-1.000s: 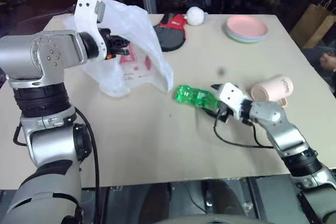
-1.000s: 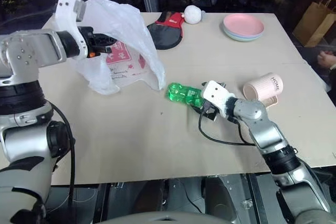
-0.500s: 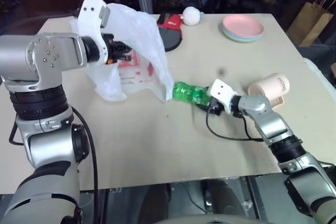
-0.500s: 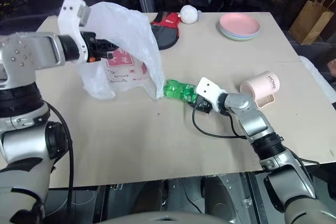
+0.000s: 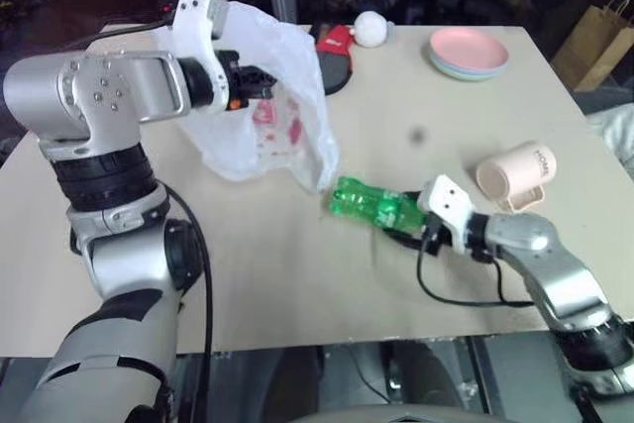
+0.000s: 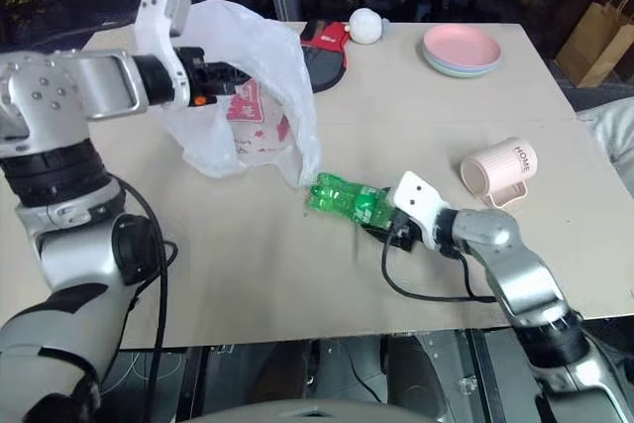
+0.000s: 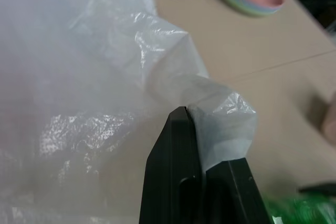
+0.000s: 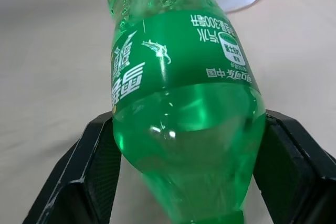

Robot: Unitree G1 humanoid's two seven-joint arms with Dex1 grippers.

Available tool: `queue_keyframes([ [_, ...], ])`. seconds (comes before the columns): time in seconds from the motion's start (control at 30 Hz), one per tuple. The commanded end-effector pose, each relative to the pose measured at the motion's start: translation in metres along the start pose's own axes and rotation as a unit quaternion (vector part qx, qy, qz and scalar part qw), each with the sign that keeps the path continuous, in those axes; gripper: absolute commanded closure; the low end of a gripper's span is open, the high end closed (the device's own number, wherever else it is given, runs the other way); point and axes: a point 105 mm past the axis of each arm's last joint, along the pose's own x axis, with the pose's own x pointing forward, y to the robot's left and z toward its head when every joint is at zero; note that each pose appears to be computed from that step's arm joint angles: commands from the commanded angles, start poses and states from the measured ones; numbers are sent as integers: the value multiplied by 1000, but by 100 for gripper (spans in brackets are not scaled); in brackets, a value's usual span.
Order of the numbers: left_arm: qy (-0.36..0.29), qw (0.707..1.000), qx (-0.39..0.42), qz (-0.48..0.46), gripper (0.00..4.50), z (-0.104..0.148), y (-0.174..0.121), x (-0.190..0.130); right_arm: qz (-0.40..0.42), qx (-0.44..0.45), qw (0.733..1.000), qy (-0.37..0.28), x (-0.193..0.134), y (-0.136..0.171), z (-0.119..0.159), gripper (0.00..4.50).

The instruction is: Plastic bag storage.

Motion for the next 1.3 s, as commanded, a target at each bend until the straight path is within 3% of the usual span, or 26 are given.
queue_keyframes([
  [0.03, -12, 999, -23, -31, 450, 20, -13, 3, -20, -6, 999, -46, -19, 7, 29, 152],
  [0.2, -16, 992, -83, -99, 450, 51, -42, 14, -46, 19, 996, -70, -28, 14, 42, 152],
  [0.57, -47, 986, -119, -107, 450, 87, -56, 22, -49, 29, 992, -116, -34, 19, 69, 152],
  [0.83, -55, 994, -95, 24, 450, 65, -2, 42, -12, 29, 991, -128, -37, 30, 79, 152],
  [0.9, -64, 992, -105, 15, 450, 67, -5, 44, -4, 28, 991, -128, -33, 32, 80, 152],
  [1.1, -116, 980, -139, -83, 450, 108, -58, 47, 4, 30, 991, -128, -18, 24, 83, 152],
  [1.3, -121, 983, -132, -36, 450, 100, -43, 59, -3, 30, 993, -118, 15, 11, 82, 152],
])
